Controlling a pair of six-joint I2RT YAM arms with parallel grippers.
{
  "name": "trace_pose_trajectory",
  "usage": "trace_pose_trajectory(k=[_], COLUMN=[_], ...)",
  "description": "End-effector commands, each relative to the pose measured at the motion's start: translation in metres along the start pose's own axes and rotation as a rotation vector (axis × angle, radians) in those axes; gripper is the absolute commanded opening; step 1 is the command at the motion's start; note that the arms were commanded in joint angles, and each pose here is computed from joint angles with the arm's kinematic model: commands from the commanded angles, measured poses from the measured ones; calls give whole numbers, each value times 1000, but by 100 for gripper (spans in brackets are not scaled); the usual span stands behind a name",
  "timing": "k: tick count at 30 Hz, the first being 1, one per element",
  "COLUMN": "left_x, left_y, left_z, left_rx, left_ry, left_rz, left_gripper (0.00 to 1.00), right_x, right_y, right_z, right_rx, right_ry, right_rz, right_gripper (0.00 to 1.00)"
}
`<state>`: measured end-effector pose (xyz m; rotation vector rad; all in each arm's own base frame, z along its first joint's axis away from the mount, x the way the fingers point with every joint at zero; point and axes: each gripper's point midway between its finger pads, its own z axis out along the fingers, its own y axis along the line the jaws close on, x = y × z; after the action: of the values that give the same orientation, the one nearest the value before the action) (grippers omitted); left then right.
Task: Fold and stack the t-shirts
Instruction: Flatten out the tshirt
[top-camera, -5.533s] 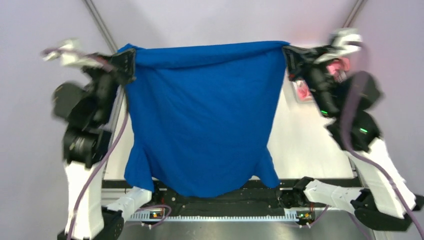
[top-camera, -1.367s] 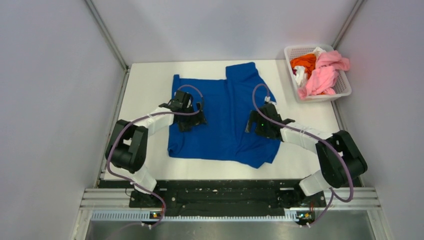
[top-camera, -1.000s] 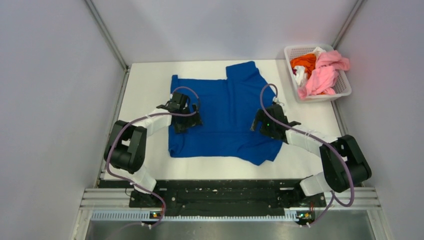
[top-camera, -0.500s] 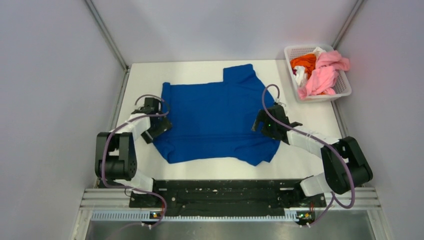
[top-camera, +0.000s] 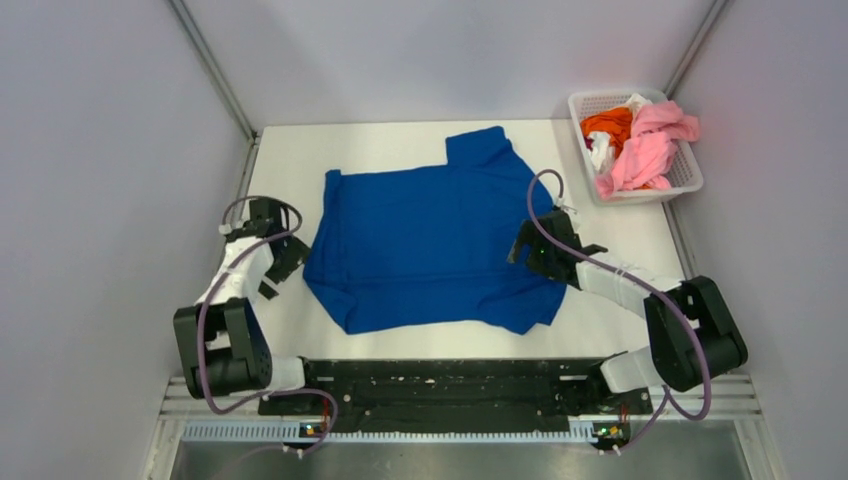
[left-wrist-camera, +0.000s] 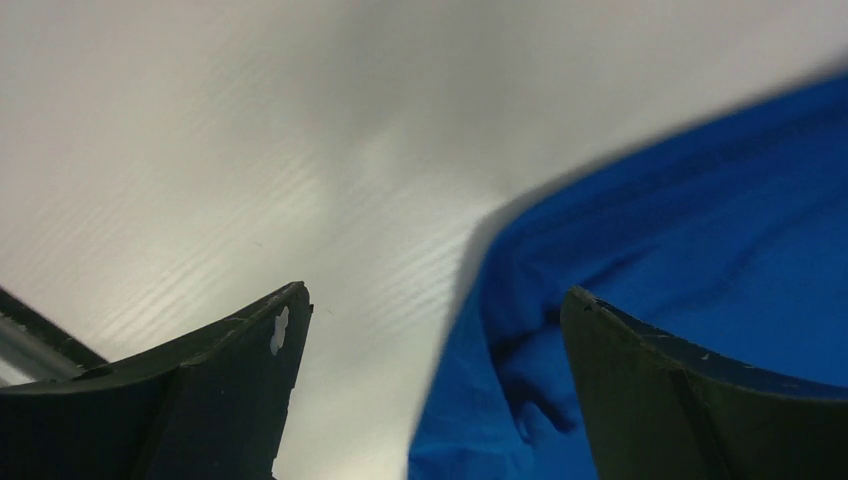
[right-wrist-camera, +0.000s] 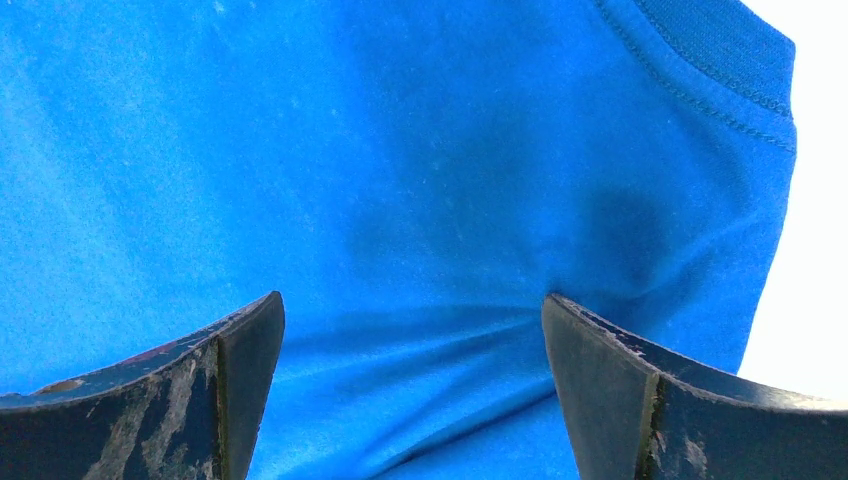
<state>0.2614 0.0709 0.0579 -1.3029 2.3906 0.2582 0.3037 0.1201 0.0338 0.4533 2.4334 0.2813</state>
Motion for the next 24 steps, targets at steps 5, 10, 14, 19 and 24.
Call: trace_pose_trajectory(k=[5,10,14,19,24], left_x=[70,124,135,117,71], left_y=[-96,-130,-137,-115,-53], left_z=[-76,-82,-59,-21,12], left_rx=[477,618,607,395,171], left_ry=[107,262,294,222,158], left_rz=[383,484,476,455,270], left_gripper=[99,99,99,99,99], right_x=[7,9,11,12,13], right_y=[-18,-17,-19,-23,-29], right_z=[-5,-3,-3,-2,-3], right_rx=[49,42,46,64,94], right_ry=[18,23,25,24,22], right_rz=[-2,-2,-2,-3,-3], right_gripper=[99,99,99,99,99])
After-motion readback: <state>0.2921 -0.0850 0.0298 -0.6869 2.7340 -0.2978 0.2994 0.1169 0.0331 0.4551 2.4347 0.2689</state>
